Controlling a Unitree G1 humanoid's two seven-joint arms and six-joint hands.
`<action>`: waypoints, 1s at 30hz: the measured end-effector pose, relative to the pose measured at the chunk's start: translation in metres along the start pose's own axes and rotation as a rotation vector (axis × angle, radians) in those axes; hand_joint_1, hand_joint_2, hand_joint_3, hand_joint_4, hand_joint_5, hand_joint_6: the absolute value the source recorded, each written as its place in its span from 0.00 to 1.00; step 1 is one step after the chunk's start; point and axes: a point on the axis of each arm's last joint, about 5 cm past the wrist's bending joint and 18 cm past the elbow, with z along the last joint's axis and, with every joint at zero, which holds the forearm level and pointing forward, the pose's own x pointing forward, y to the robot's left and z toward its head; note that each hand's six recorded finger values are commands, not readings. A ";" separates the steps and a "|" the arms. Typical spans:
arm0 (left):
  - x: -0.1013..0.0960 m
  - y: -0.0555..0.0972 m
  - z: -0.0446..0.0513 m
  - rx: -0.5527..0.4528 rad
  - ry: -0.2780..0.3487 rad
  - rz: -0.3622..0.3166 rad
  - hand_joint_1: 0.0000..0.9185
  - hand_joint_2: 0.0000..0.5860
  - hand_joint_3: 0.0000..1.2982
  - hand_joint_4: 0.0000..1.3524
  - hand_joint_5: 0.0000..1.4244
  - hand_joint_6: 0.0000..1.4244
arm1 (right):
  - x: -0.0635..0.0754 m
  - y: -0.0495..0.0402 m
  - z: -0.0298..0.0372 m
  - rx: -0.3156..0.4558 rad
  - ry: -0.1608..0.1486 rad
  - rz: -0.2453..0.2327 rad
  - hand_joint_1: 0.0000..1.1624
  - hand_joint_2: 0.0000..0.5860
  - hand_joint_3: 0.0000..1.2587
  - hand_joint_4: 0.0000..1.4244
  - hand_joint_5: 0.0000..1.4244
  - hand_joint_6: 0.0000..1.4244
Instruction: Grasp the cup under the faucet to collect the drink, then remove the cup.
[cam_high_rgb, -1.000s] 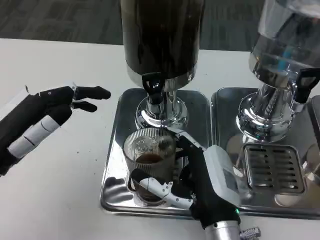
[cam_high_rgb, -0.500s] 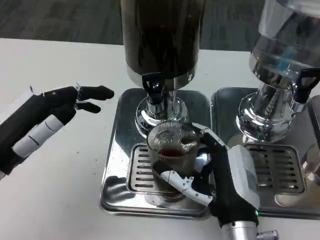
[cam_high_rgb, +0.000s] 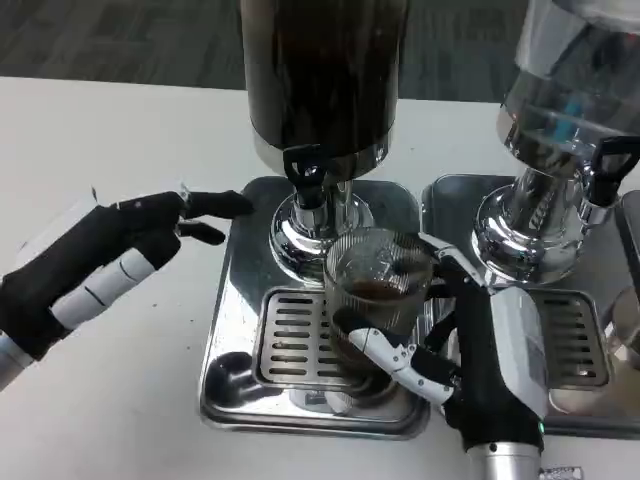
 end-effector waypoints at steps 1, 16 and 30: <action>-0.001 -0.001 -0.0004 0.005 0.007 -0.010 0.00 0.27 0.24 0.16 0.13 0.24 | 0.000 -0.0006 0.0004 0.003 -0.003 -0.004 0.53 0.40 0.36 0.42 0.54 0.75; -0.016 -0.007 0.0053 0.223 0.033 -0.026 0.00 0.26 0.10 0.00 0.00 0.12 | 0.001 -0.0080 0.0036 0.036 -0.015 -0.054 0.53 0.42 0.38 0.42 0.55 0.76; -0.030 -0.017 0.0099 0.518 0.113 -0.143 0.00 0.16 0.01 0.00 0.00 0.04 | -0.003 -0.0144 0.0081 0.058 -0.026 -0.068 0.53 0.43 0.38 0.43 0.55 0.76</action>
